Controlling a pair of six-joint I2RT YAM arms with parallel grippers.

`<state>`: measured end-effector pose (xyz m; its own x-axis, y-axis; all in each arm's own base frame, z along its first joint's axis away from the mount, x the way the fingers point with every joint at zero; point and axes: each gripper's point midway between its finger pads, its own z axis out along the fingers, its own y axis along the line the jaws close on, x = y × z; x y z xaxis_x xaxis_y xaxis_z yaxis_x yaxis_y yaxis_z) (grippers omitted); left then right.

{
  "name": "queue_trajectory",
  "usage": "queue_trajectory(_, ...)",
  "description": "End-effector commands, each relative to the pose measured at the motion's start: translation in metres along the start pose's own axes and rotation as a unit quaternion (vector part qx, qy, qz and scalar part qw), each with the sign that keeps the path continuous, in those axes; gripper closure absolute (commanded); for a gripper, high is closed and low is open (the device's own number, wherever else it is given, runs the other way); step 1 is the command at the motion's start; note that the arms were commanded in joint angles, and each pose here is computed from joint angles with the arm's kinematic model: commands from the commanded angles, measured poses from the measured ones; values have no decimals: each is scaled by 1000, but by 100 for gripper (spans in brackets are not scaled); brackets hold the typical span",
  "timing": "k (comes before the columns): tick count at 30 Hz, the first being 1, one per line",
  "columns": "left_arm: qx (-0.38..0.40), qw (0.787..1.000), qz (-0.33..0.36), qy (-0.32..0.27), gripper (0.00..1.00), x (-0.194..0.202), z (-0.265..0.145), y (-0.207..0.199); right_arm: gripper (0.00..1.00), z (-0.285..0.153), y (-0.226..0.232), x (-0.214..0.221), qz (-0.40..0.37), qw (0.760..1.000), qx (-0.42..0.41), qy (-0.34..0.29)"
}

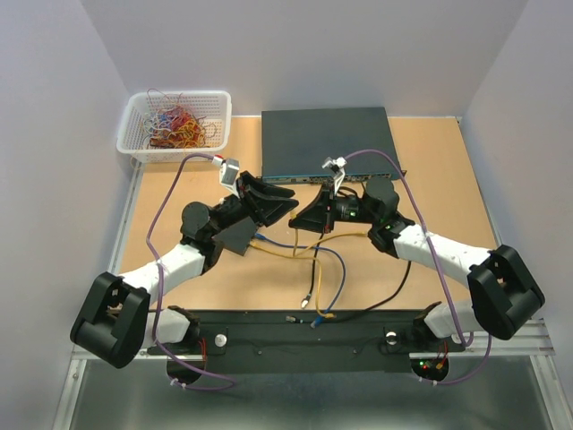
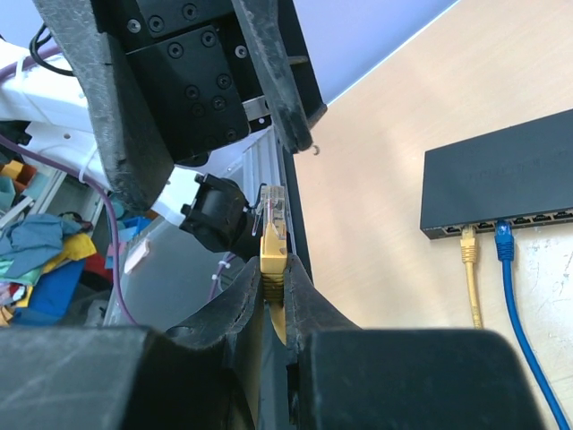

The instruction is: Insert the plug into the switch port

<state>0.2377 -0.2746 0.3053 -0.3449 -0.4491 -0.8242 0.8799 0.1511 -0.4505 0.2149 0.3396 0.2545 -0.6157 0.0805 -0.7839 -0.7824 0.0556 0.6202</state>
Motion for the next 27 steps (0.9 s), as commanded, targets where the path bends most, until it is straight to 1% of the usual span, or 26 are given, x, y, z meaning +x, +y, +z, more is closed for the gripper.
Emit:
queue_trajectory(1, 25, 998, 52, -27, 44, -16, -2, -16, 99, 8, 17, -23, -39, 999, -27, -25)
queue_trajectory(8, 20, 999, 33, -9, 44, -2, -6, -10, 100, 10, 17, -28, -45, 998, -27, -31)
queue_trajectory(13, 6, 1000, 12, 2, 41, 10, -8, 0, 99, 9, 21, -33, -55, 997, -29, -37)
queue_trajectory(18, 6, 1000, 4, 3, 41, 11, -7, 1, 100, 11, 21, -34, -55, 997, -31, -35)
queue_trajectory(24, 7, 1000, -3, 7, 49, 15, -5, 1, 100, 11, 20, -34, -55, 997, -29, -37)
queue_trajectory(27, 3, 1000, -4, 1, 57, 14, -5, 2, 100, 12, 18, -32, -51, 998, -28, -33)
